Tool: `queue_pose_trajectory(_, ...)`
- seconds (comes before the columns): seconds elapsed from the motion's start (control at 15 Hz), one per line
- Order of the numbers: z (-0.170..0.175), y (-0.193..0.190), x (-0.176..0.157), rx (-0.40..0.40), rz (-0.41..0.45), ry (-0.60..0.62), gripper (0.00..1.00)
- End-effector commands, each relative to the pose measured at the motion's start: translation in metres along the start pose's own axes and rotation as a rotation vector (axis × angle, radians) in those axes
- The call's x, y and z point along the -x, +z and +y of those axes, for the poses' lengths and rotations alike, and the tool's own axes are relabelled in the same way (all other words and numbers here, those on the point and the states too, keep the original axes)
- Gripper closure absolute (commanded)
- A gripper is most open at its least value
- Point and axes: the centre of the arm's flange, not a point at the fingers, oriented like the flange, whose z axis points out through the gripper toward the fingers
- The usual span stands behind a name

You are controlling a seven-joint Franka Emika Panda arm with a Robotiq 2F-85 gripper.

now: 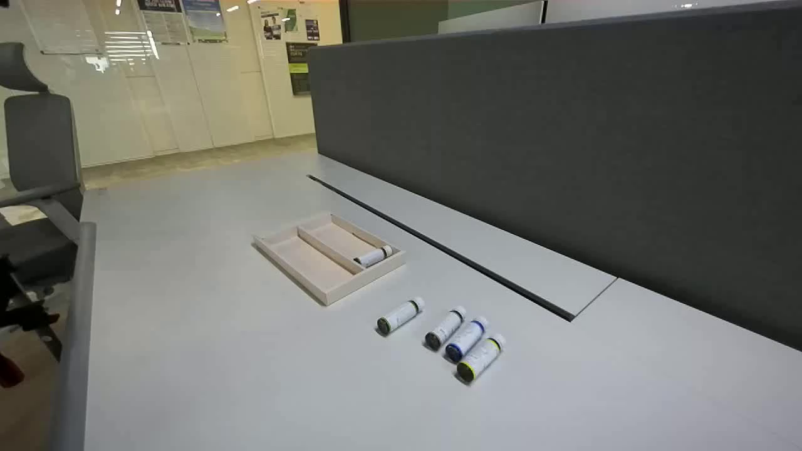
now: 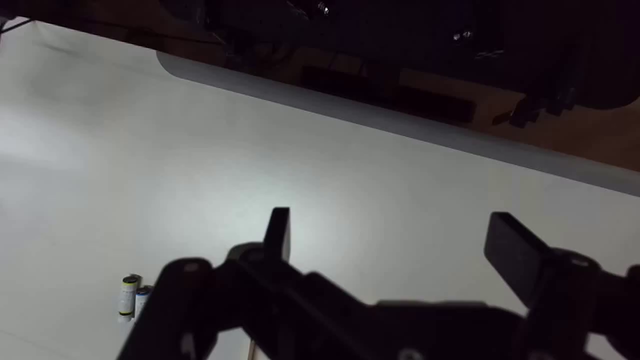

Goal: Remove the bottle from the tray and put it on the table

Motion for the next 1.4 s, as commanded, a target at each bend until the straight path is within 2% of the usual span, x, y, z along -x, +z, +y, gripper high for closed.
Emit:
queue_pose_trajectory(0.0, 0.0, 0.0, 0.0, 0.0, 0.001, 0.0, 0.0)
queue_pose_trajectory(0.6, 0.0, 0.0, 0.0, 0.0, 0.001, 0.0, 0.0)
queue_pose_trajectory(0.67, 0.003, 0.0, -0.003, -0.005, 0.027, 0.012, 0.0)
queue_pose_trajectory(1.0, 0.04, -0.003, -0.063, -0.002, 0.199, 0.054, 0.0)
queue_pose_trajectory(1.07, 0.049, -0.002, -0.077, 0.007, 0.219, 0.052, 0.0)
queue_pose_trajectory(1.2, 0.075, 0.0, -0.111, -0.049, 0.235, -0.034, 0.0)
queue_pose_trajectory(1.33, 0.107, 0.001, -0.145, -0.07, 0.24, -0.069, 0.0)
